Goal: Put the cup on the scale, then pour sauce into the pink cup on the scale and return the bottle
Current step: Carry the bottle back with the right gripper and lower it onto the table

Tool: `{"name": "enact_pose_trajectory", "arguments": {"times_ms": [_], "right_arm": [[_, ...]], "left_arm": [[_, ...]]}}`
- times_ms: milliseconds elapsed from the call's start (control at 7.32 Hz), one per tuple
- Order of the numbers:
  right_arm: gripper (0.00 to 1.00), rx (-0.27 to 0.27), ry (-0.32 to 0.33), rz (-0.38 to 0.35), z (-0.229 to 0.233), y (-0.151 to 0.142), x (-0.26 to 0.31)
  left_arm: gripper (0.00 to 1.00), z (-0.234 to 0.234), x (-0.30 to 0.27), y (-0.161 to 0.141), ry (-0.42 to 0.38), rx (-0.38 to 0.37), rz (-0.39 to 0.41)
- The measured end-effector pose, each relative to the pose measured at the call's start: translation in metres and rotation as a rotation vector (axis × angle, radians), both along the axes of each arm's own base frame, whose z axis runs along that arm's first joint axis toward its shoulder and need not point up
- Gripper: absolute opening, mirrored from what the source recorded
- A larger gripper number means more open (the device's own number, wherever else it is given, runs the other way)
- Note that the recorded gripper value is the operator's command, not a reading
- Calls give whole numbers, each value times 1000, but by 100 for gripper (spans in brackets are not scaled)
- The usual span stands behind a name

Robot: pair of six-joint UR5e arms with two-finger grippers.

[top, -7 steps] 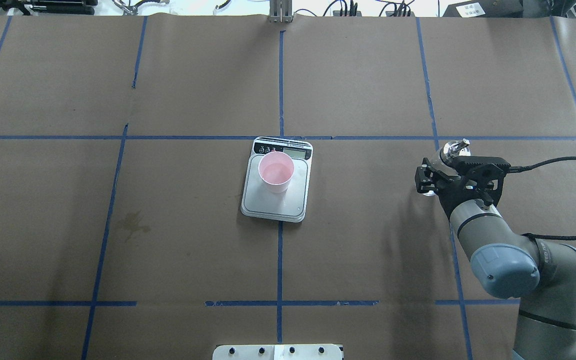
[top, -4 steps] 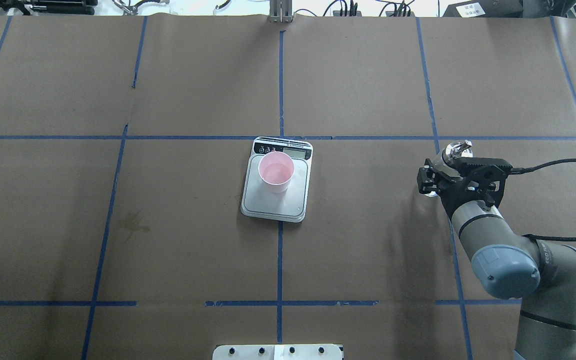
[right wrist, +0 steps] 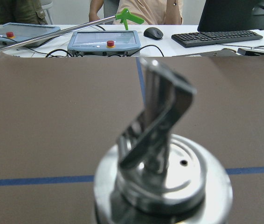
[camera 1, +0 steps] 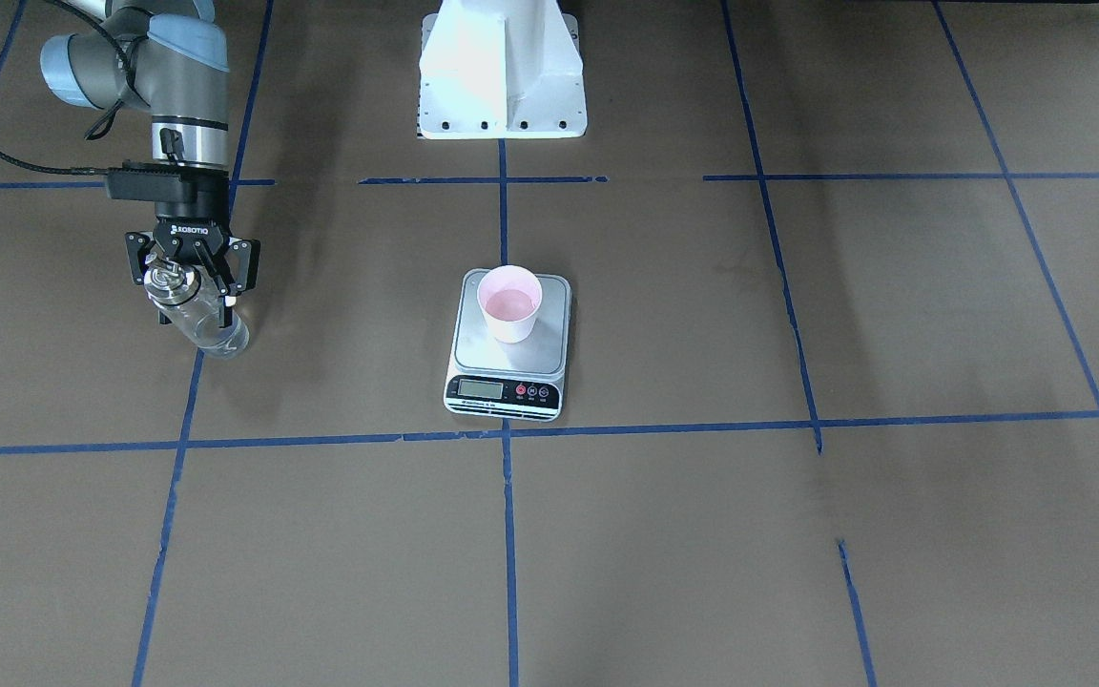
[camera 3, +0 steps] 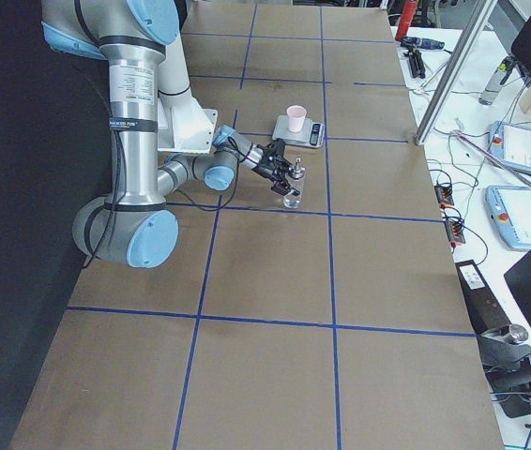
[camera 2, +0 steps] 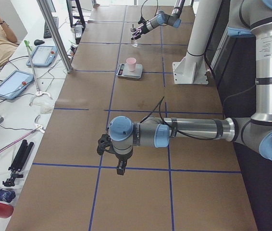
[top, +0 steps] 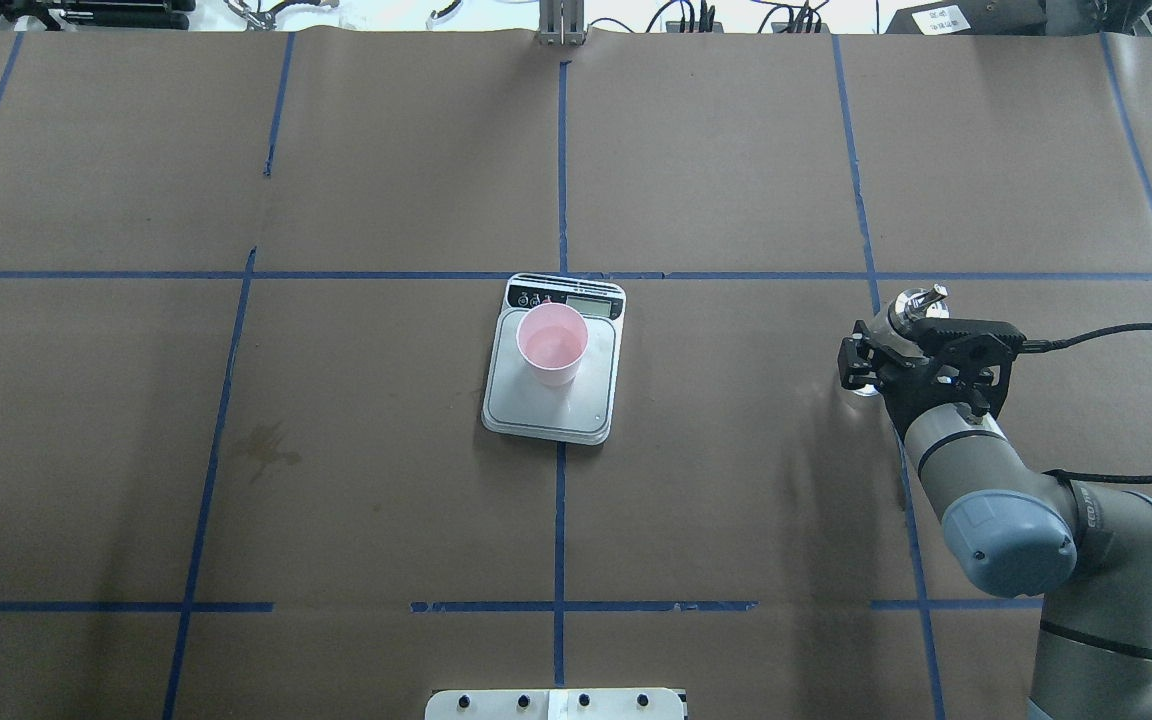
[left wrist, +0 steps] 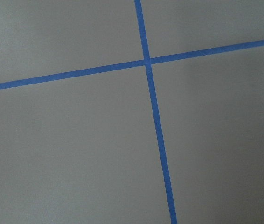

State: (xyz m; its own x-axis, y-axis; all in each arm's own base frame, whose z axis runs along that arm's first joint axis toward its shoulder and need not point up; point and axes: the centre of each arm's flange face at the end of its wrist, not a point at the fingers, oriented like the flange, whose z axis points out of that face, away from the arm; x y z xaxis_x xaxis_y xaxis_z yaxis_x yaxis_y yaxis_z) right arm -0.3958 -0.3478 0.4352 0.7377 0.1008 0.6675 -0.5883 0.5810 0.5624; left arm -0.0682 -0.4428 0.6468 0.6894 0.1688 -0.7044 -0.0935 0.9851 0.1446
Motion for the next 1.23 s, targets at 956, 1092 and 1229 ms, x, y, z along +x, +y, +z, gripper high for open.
{"name": "enact_pose_trajectory", "arguments": {"times_ms": [956, 1092, 1229], "right_arm": [[100, 11, 0, 4, -2, 3, -2], [100, 25, 4, 4, -3, 8, -6], [100, 42, 11, 3, -4, 16, -12]], "left_arm": [[100, -1, 0, -2, 0, 14, 0], [100, -1, 0, -2, 0, 14, 0], [100, -1, 0, -2, 0, 14, 0]]}}
